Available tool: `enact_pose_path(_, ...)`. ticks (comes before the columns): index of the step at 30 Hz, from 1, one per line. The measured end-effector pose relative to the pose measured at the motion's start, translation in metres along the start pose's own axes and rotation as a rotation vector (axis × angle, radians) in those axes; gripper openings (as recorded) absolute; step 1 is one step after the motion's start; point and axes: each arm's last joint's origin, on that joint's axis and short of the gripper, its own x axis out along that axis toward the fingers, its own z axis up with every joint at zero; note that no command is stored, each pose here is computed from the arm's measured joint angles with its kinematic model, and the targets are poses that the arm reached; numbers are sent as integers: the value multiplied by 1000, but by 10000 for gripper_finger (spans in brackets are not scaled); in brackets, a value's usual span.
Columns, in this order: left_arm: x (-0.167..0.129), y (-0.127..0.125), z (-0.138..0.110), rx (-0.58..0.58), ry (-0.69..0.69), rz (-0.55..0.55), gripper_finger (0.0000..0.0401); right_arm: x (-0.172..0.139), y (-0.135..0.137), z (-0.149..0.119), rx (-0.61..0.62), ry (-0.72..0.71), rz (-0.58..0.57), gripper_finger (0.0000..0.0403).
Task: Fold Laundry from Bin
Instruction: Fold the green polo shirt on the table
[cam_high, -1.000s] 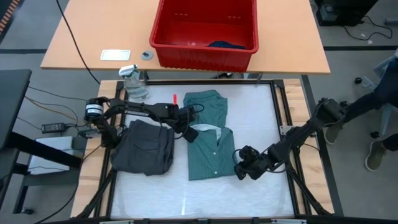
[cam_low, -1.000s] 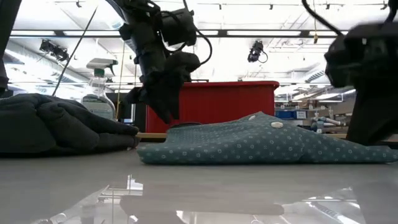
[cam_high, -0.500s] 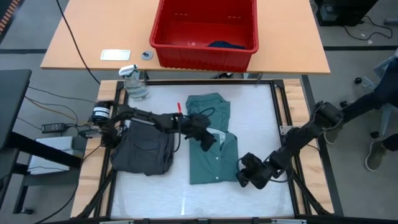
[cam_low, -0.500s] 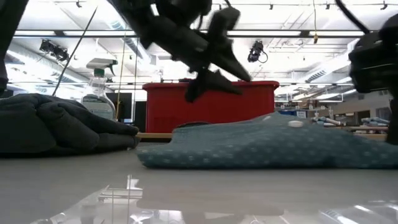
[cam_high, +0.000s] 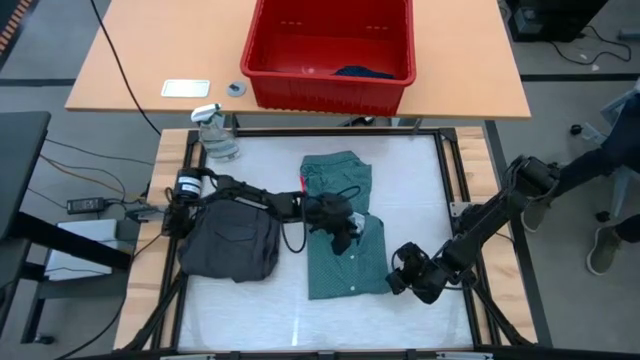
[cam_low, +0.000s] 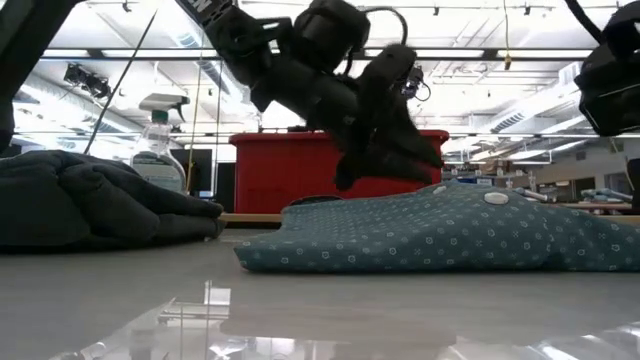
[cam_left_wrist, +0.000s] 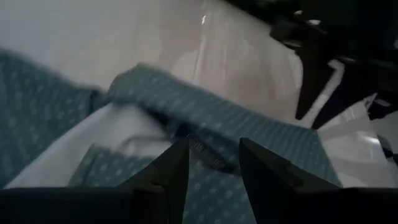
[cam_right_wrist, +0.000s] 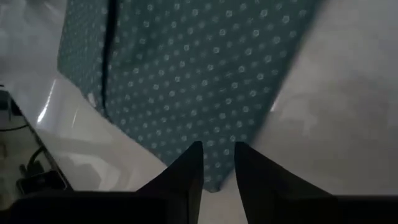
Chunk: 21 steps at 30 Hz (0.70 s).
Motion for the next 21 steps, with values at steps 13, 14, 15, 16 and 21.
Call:
enact_pose_path(13, 27, 12, -25, 124, 24, 10, 144, -6, 2, 17, 63, -35, -17, 101)
enact_pose_path(14, 27, 12, -25, 134, 22, 9, 143, -6, 2, 17, 66, -34, -13, 101)
enact_pose_path(15, 27, 11, -24, 142, 12, 4, 142, -6, 3, 17, 70, -33, -9, 101)
enact_pose_path(16, 27, 11, -22, 150, -3, -1, 139, -6, 3, 17, 69, -33, -11, 101)
enact_pose_path(21, 27, 11, -22, 198, -3, -1, 92, -7, 3, 17, 84, -33, -11, 101)
